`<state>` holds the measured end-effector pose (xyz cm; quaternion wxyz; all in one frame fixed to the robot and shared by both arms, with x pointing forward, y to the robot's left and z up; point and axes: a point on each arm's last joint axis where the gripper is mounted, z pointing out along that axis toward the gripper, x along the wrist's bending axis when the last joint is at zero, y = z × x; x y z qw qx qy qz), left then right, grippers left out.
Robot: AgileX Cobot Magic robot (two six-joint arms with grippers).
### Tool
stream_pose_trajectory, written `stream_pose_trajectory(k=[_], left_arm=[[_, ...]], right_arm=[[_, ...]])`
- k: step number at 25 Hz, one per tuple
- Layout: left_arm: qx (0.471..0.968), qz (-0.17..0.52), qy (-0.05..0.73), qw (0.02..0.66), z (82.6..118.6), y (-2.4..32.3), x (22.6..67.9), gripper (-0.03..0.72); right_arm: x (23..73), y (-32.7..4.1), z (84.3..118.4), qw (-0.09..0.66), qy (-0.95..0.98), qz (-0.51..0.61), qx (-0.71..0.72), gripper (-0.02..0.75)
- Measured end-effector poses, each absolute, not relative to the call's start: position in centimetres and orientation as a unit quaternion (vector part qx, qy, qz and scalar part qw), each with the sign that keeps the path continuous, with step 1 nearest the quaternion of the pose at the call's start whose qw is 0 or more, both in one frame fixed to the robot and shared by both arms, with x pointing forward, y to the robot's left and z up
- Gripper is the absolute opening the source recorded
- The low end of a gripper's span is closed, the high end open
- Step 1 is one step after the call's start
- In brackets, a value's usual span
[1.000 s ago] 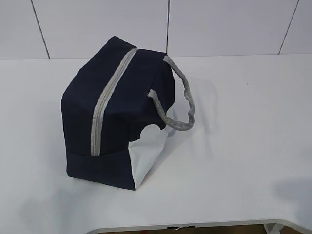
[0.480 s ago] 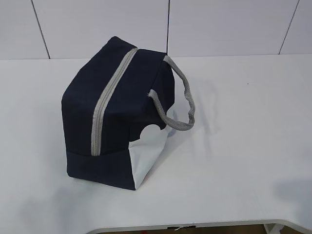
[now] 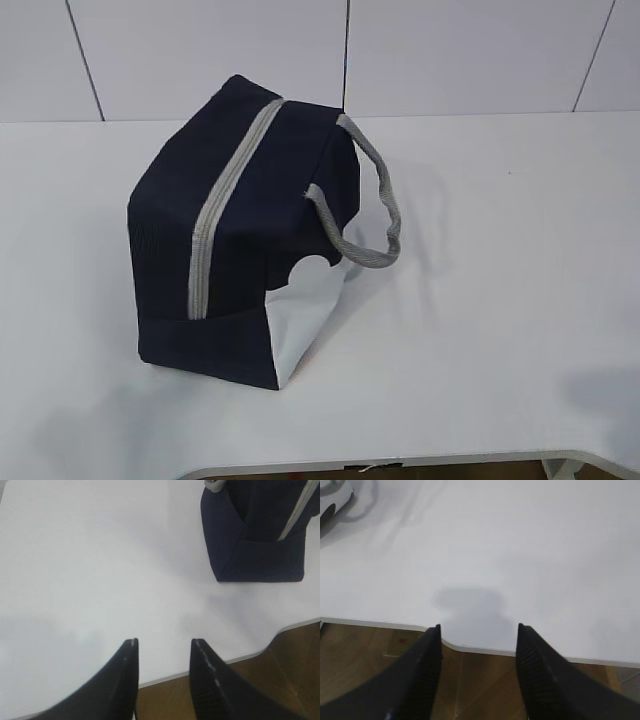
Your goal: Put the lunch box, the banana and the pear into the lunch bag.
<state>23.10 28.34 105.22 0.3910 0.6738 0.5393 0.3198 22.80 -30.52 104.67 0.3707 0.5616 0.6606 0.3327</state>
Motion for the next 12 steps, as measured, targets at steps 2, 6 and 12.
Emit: stream_pose_trajectory(k=[2, 6, 12], left_arm=[[0.674, 0.320, 0.539, 0.391, 105.22, 28.34, 23.10, 0.242], [0.674, 0.320, 0.540, 0.391, 105.22, 28.34, 23.10, 0.242], [0.674, 0.320, 0.540, 0.391, 105.22, 28.34, 23.10, 0.242]], right_arm=[[22.80, -30.52, 104.67, 0.371, 0.661, 0.333, 0.562, 0.408], [22.80, -30.52, 104.67, 0.370, 0.660, 0.333, 0.562, 0.408], [22.80, -30.52, 104.67, 0.370, 0.660, 0.333, 0.562, 0.408]])
